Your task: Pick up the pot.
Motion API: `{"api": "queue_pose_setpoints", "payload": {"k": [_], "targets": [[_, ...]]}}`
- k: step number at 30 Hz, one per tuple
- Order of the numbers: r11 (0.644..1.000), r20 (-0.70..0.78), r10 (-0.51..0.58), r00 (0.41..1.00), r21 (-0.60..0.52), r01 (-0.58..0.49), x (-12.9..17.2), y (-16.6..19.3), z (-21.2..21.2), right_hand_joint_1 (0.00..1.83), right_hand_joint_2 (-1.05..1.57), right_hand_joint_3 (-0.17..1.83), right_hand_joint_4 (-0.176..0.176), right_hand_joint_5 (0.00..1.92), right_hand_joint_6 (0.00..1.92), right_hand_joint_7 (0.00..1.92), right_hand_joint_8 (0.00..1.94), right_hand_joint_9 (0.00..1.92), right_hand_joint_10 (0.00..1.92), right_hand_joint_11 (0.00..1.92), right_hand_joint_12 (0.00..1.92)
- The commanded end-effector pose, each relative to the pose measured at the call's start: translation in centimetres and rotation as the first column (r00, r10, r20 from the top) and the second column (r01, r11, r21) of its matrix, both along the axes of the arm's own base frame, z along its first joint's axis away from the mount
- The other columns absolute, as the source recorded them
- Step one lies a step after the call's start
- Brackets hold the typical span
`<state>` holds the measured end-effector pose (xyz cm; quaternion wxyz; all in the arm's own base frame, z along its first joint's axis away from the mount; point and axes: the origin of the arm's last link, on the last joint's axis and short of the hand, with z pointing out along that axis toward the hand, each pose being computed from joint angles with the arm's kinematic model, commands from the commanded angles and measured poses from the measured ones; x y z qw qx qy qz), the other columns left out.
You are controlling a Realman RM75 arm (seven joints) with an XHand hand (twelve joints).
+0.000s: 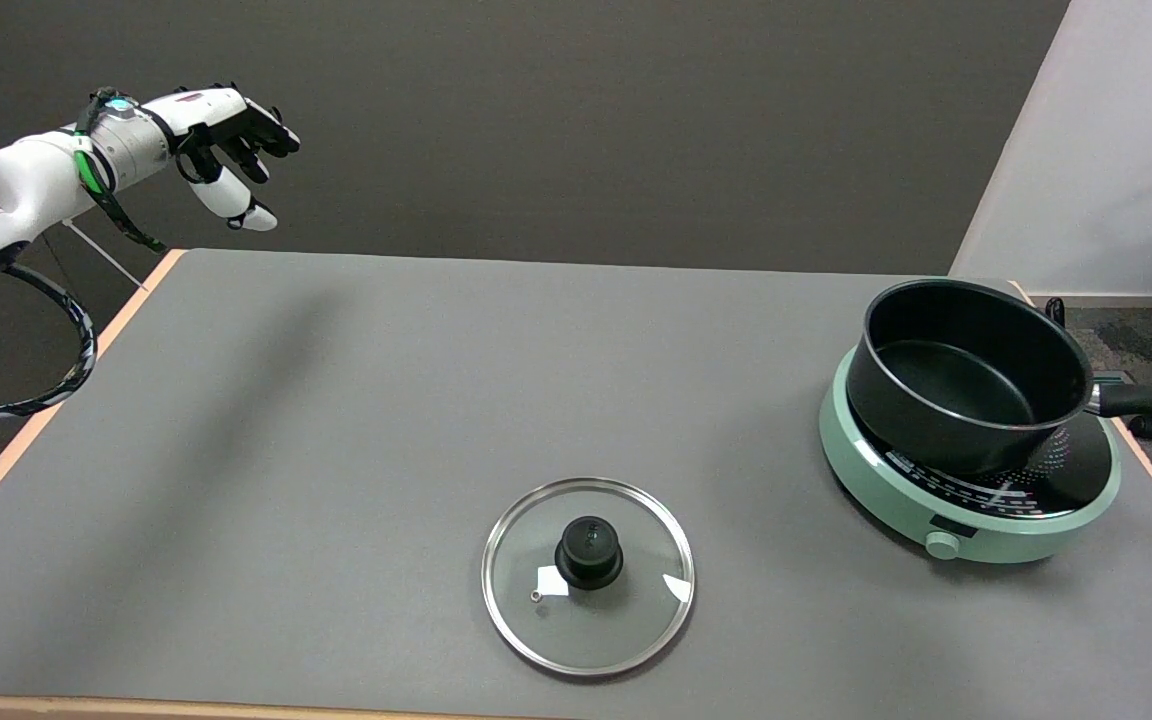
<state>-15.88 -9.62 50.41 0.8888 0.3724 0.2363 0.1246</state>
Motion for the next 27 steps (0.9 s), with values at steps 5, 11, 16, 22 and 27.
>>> {"api": "queue_pose_setpoints", "payload": {"k": [5, 11, 16, 22, 27], "targets": [[0.987, 0.088, -0.153, 0.984, 0.062, 0.148, -1.6, -4.4, 2.4, 1.46, -1.05, 0.98, -0.176, 0.12, 0.12, 0.12, 0.12, 0.12, 0.12, 0.12, 0.12], [0.985, 0.103, -0.169, 0.980, 0.049, 0.164, -1.9, -4.3, 2.6, 1.44, -1.05, 0.93, -0.176, 0.13, 0.13, 0.13, 0.13, 0.13, 0.13, 0.13, 0.13], [0.979, 0.157, -0.200, 0.967, 0.053, 0.195, -2.9, -4.3, 2.9, 1.42, -1.05, 0.89, -0.176, 0.13, 0.13, 0.13, 0.13, 0.13, 0.13, 0.13, 0.13], [0.971, 0.199, -0.237, 0.951, 0.060, 0.230, -3.7, -4.5, 3.3, 1.41, -1.05, 0.86, -0.176, 0.15, 0.15, 0.15, 0.15, 0.15, 0.15, 0.15, 0.15], [0.967, 0.224, -0.256, 0.940, 0.067, 0.247, -4.0, -4.6, 3.4, 1.41, -1.05, 0.87, -0.176, 0.14, 0.14, 0.14, 0.14, 0.14, 0.14, 0.14, 0.14]]}}
